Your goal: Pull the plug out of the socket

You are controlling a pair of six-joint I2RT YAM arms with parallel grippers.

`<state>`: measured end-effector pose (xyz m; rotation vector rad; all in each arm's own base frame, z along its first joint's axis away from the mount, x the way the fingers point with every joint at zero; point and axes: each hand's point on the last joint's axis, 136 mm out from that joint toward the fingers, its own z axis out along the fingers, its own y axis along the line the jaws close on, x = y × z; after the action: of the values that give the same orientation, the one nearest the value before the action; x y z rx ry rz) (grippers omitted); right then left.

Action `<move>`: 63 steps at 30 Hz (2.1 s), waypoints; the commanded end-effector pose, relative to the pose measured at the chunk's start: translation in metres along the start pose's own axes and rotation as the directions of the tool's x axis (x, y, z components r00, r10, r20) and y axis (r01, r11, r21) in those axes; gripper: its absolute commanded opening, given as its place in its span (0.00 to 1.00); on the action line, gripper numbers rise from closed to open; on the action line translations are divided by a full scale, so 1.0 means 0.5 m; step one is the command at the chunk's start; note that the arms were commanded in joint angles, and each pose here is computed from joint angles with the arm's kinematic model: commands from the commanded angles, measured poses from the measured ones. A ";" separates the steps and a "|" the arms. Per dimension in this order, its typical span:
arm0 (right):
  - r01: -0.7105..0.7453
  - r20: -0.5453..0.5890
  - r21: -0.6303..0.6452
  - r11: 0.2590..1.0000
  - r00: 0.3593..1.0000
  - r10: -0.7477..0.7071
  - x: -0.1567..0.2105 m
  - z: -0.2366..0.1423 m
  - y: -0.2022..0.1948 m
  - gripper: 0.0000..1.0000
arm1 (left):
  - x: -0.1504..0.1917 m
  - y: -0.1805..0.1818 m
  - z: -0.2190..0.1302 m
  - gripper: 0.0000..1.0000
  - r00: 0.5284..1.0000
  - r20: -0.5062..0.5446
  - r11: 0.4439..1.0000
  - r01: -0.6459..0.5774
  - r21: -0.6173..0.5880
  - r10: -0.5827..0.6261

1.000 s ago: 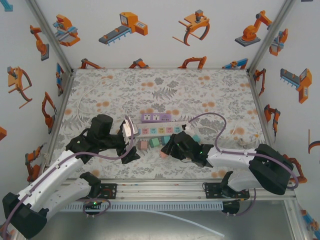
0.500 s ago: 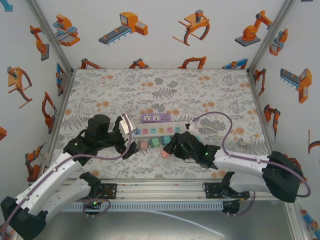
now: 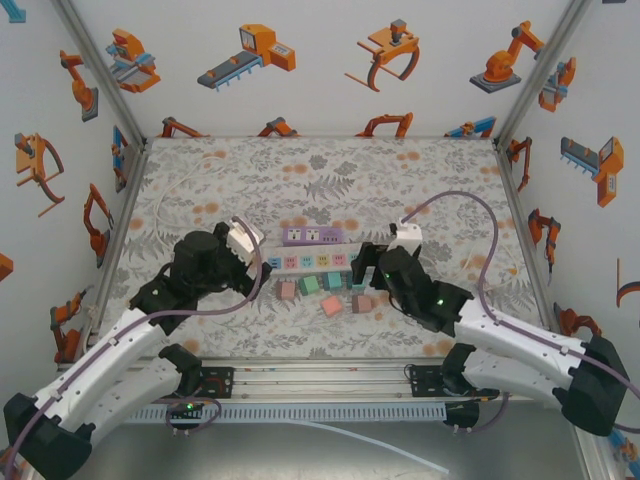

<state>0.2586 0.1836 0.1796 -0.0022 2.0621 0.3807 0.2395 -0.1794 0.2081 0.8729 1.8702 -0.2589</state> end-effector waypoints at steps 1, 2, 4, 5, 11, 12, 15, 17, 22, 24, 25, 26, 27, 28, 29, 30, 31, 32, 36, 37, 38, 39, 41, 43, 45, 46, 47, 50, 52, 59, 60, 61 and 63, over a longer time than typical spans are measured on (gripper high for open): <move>0.158 0.083 0.199 0.967 0.981 -0.177 -0.078 0.002 -0.094 0.87 | -0.001 0.097 -0.001 0.97 0.996 0.056 0.958 0.086 -0.273 -0.074; 0.154 0.082 0.231 0.961 0.981 -0.177 -0.086 0.008 -0.119 0.88 | 0.007 0.115 0.000 0.97 0.994 0.061 0.941 0.102 -0.322 -0.087; 0.148 0.089 0.287 0.947 0.980 -0.180 -0.104 0.018 -0.166 0.92 | 0.026 0.157 -0.001 0.97 0.988 0.076 0.894 0.156 -0.421 -0.136; 0.149 0.094 0.317 0.937 0.978 -0.187 -0.110 0.023 -0.187 0.95 | 0.036 0.172 -0.001 0.97 0.983 0.083 0.873 0.184 -0.452 -0.164; 0.176 0.080 0.455 0.873 0.968 -0.238 -0.129 0.055 -0.293 0.99 | 0.126 0.266 -0.007 0.97 0.943 0.089 0.704 0.299 -0.645 -0.319; 0.175 0.067 0.468 0.866 0.970 -0.233 -0.126 0.061 -0.308 0.99 | 0.139 0.276 -0.009 0.97 0.938 0.087 0.677 0.305 -0.669 -0.336; 0.180 0.040 0.497 0.849 0.972 -0.230 -0.112 0.081 -0.354 0.99 | 0.172 0.303 -0.009 0.97 0.925 0.089 0.617 0.316 -0.721 -0.369; 0.198 0.025 0.511 0.836 0.969 -0.245 -0.104 0.094 -0.377 1.00 | 0.190 0.317 -0.003 0.97 0.921 0.089 0.596 0.318 -0.738 -0.380; 0.183 0.023 0.529 0.829 0.973 -0.229 -0.090 0.143 -0.439 1.00 | 0.220 0.349 0.020 0.97 0.912 0.084 0.555 0.314 -0.770 -0.400; 0.188 0.033 0.532 0.825 0.969 -0.243 -0.085 0.166 -0.454 0.99 | 0.231 0.361 0.034 0.97 0.908 0.096 0.546 0.327 -0.771 -0.408; 0.194 0.041 0.528 0.827 0.966 -0.253 -0.083 0.176 -0.457 1.00 | 0.238 0.362 0.043 0.97 0.906 0.093 0.551 0.329 -0.767 -0.413; 0.217 0.032 0.521 0.826 0.961 -0.273 -0.083 0.186 -0.456 0.99 | 0.241 0.368 0.052 0.97 0.904 0.098 0.552 0.336 -0.763 -0.416; 0.228 0.034 0.511 0.829 0.958 -0.285 -0.081 0.194 -0.456 0.99 | 0.247 0.371 0.061 0.97 0.902 0.097 0.557 0.340 -0.758 -0.420; 0.225 0.032 0.515 0.827 0.959 -0.282 -0.078 0.201 -0.463 0.99 | 0.252 0.371 0.075 0.97 0.901 0.096 0.574 0.349 -0.741 -0.424; 0.209 0.030 0.519 0.828 0.964 -0.263 -0.077 0.201 -0.469 0.99 | 0.253 0.372 0.085 0.97 0.900 0.102 0.587 0.359 -0.726 -0.425; 0.201 0.031 0.507 0.838 0.967 -0.251 -0.075 0.201 -0.473 0.99 | 0.252 0.373 0.096 0.97 0.901 0.100 0.604 0.362 -0.710 -0.423; 0.185 0.039 0.495 0.849 0.971 -0.234 -0.074 0.201 -0.477 0.99 | 0.247 0.374 0.103 0.97 0.902 0.099 0.619 0.365 -0.695 -0.421; 0.163 0.050 0.480 0.862 0.976 -0.212 -0.071 0.200 -0.483 0.99 | 0.241 0.378 0.112 0.97 0.903 0.117 0.631 0.377 -0.678 -0.413; 0.132 0.086 0.406 0.904 0.980 -0.182 -0.062 0.199 -0.482 0.99 | 0.249 0.389 0.137 0.97 0.904 0.056 0.665 0.352 -0.659 -0.423; 0.126 0.098 0.379 0.917 0.980 -0.175 -0.053 0.198 -0.480 0.99 | 0.249 0.393 0.140 0.97 0.909 0.052 0.675 0.343 -0.654 -0.413; 0.127 0.119 0.354 0.927 0.976 -0.180 -0.044 0.202 -0.477 0.99 | 0.250 0.396 0.140 0.97 0.912 0.051 0.677 0.339 -0.654 -0.407; 0.127 0.151 0.344 0.930 0.971 -0.188 -0.045 0.199 -0.473 1.00 | 0.249 0.403 0.139 0.97 0.914 0.061 0.679 0.341 -0.651 -0.401; 0.150 0.144 0.313 0.938 0.968 -0.203 -0.044 0.203 -0.461 1.00 | 0.257 0.414 0.139 0.97 0.910 0.089 0.684 0.366 -0.631 -0.405; 0.147 0.134 0.319 0.936 0.971 -0.198 -0.041 0.202 -0.465 1.00 | 0.279 0.427 0.137 0.97 0.891 0.149 0.662 0.422 -0.619 -0.429; 0.137 0.136 0.336 0.932 0.972 -0.192 -0.042 0.201 -0.470 0.99 | 0.304 0.434 0.134 0.97 0.863 0.193 0.648 0.483 -0.589 -0.467; 0.122 0.138 0.360 0.925 0.974 -0.182 -0.044 0.198 -0.479 0.96 | 0.303 0.433 0.133 0.97 0.863 0.206 0.652 0.487 -0.581 -0.460; 0.108 0.137 0.382 0.918 0.976 -0.172 -0.045 0.196 -0.488 0.99 | 0.305 0.431 0.134 0.97 0.863 0.192 0.654 0.484 -0.582 -0.467; 0.116 0.135 0.370 0.922 0.975 -0.176 -0.045 0.199 -0.483 0.99 | 0.304 0.433 0.134 0.97 0.863 0.198 0.653 0.484 -0.582 -0.464; 0.115 0.134 0.369 0.922 0.975 -0.175 -0.045 0.199 -0.482 0.99 | 0.306 0.432 0.134 0.97 0.863 0.188 0.653 0.481 -0.585 -0.468; 0.114 0.135 0.369 0.922 0.975 -0.175 -0.046 0.199 -0.483 0.99 | 0.303 0.430 0.136 0.97 0.870 0.182 0.655 0.469 -0.592 -0.457; 0.115 0.136 0.368 0.923 0.975 -0.176 -0.047 0.199 -0.482 0.99 | 0.303 0.430 0.136 0.97 0.870 0.183 0.655 0.469 -0.592 -0.458; 0.115 0.135 0.369 0.922 0.975 -0.176 -0.046 0.199 -0.483 0.99 | 0.303 0.430 0.136 0.97 0.870 0.183 0.655 0.469 -0.592 -0.457; 0.113 0.134 0.369 0.923 0.976 -0.173 -0.046 0.200 -0.483 0.99 | 0.303 0.430 0.136 0.97 0.870 0.183 0.655 0.469 -0.592 -0.458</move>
<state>0.3841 -0.0194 0.0734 0.0748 1.9874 -0.0891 0.3954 0.0099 0.0823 -0.0857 1.9834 0.0768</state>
